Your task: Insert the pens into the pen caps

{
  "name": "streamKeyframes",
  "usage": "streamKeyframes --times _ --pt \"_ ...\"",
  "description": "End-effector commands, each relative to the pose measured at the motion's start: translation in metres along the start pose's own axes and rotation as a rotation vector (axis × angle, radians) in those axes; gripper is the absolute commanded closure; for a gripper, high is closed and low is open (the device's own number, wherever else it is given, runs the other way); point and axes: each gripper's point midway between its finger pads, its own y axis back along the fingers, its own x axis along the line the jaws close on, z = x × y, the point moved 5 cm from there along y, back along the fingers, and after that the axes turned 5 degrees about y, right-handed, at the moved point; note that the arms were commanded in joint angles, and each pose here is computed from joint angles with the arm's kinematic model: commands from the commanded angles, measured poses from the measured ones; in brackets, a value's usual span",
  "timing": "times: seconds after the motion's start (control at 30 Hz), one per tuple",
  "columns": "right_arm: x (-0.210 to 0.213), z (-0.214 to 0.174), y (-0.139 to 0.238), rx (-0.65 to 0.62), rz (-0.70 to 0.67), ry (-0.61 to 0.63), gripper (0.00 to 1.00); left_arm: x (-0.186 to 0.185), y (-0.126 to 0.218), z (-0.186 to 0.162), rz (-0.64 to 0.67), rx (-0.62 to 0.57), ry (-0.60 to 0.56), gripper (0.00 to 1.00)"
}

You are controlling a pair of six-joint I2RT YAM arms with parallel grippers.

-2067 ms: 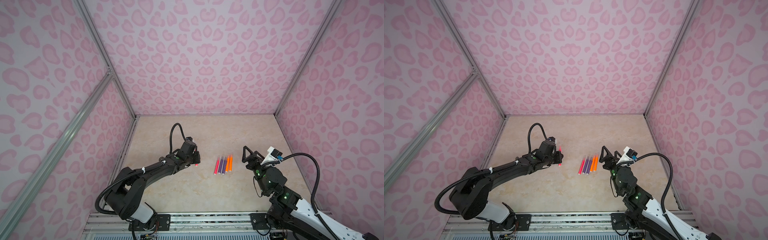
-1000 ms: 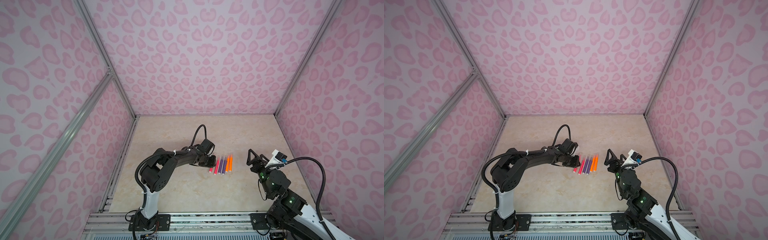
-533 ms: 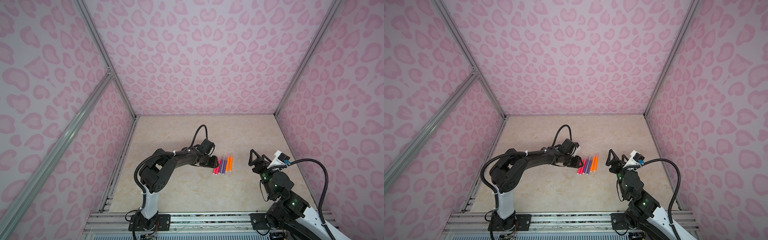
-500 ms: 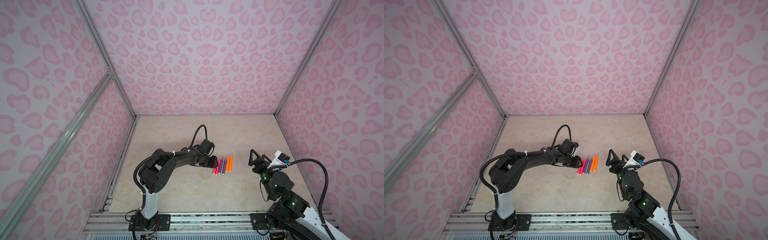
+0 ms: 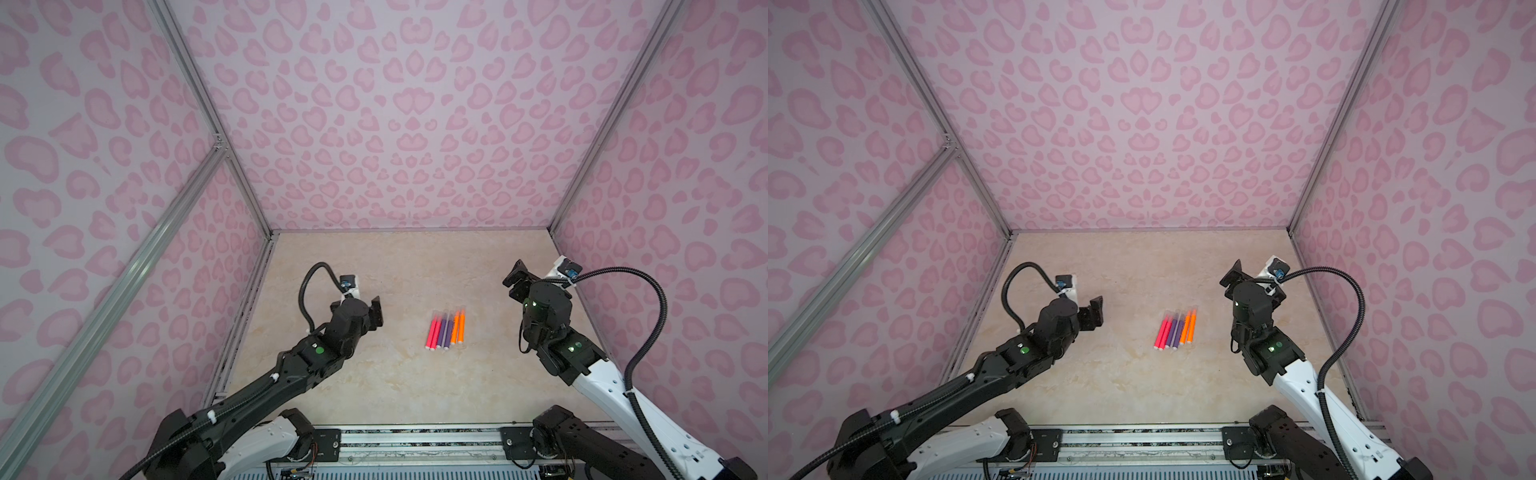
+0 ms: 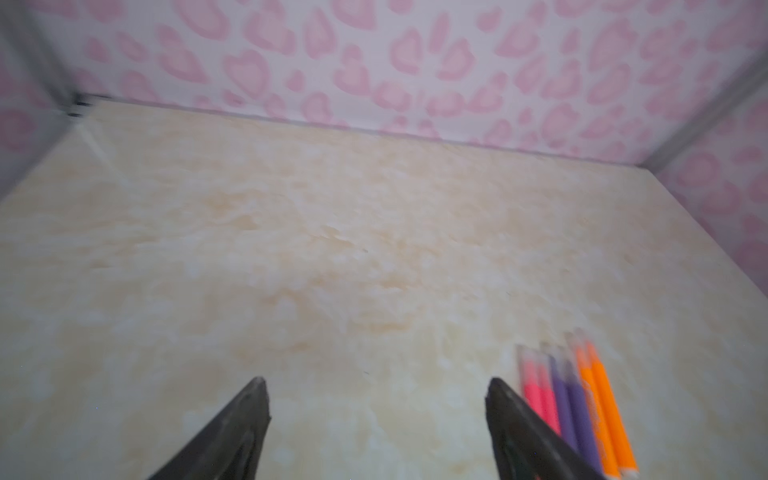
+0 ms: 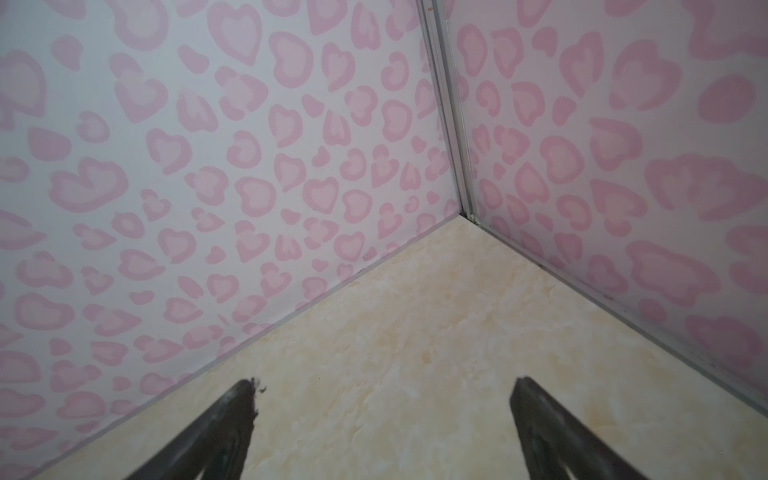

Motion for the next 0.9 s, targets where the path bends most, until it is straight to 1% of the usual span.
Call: streamKeyframes --times 0.0,0.1,0.13,0.17,0.23,0.27,0.3,0.33,0.37,0.43,0.47,0.53,0.57,0.6,0.63,0.7,0.73,0.77,0.8,0.83,0.87 --pt "0.021 -0.020 -0.015 -0.028 0.174 0.260 0.03 0.073 0.017 0.026 0.407 -0.307 0.108 0.08" --pt "-0.003 -0.045 -0.035 -0.015 0.068 0.342 0.03 0.099 0.001 0.007 0.495 -0.284 0.072 0.08" --pt "-0.013 -0.054 -0.041 0.005 0.029 0.374 0.04 0.106 -0.006 0.003 0.560 -0.271 0.045 0.08" --pt "-0.023 -0.065 -0.046 0.036 -0.001 0.409 0.04 0.114 -0.009 0.004 0.647 -0.283 0.028 0.08" --pt "-0.044 -0.086 -0.058 0.086 -0.059 0.453 0.05 0.120 -0.016 0.010 0.760 -0.311 -0.031 0.07" --pt "-0.052 -0.094 -0.062 0.098 -0.101 0.469 0.05 0.118 -0.023 0.016 0.761 -0.319 -0.054 0.07" --pt "-0.057 -0.101 -0.065 0.098 -0.129 0.485 0.05 0.116 -0.029 0.016 0.723 -0.301 -0.087 0.08" --pt "-0.060 -0.109 -0.067 0.098 -0.145 0.506 0.05 0.116 -0.034 0.014 0.666 -0.315 -0.106 0.08" --pt "-0.063 -0.119 -0.071 0.098 -0.154 0.515 0.05 0.124 -0.035 0.005 0.644 -0.327 -0.103 0.05" --pt "-0.067 -0.133 -0.080 0.104 -0.164 0.517 0.06 0.149 -0.046 -0.009 0.601 -0.269 -0.031 0.04" --pt "-0.067 -0.132 -0.083 0.085 -0.182 0.530 0.06 0.161 -0.051 -0.013 0.594 -0.246 0.023 0.04" --pt "-0.064 -0.132 -0.082 0.101 -0.163 0.552 0.06 0.180 -0.047 -0.013 0.620 -0.268 0.079 0.04" --pt "-0.065 -0.130 -0.082 0.076 -0.140 0.519 0.06 0.187 -0.043 -0.011 0.618 -0.315 0.108 0.03" --pt "-0.067 -0.128 -0.081 0.055 -0.130 0.496 0.06 0.191 -0.042 -0.011 0.588 -0.334 0.133 0.03" --pt "-0.068 -0.127 -0.081 0.037 -0.118 0.473 0.06 0.192 -0.044 -0.011 0.527 -0.348 0.151 0.03" --pt "-0.066 -0.130 -0.085 0.044 -0.063 0.436 0.06 0.192 -0.050 -0.007 0.508 -0.338 0.126 0.04" --pt "-0.065 -0.136 -0.088 0.036 0.002 0.423 0.06 0.189 -0.053 -0.005 0.483 -0.328 0.099 0.04" --pt "-0.064 -0.145 -0.093 0.035 0.022 0.427 0.05 0.183 -0.058 -0.004 0.441 -0.317 0.063 0.06" --pt "-0.067 -0.150 -0.097 0.036 0.009 0.410 0.04 0.178 -0.062 -0.003 0.403 -0.303 0.036 0.06" --pt "-0.069 -0.148 -0.102 0.011 0.001 0.396 0.03 0.174 -0.066 -0.002 0.369 -0.292 0.013 0.07" --pt "-0.071 -0.150 -0.103 0.050 0.000 0.393 0.02 0.171 -0.068 -0.002 0.347 -0.285 -0.004 0.08"
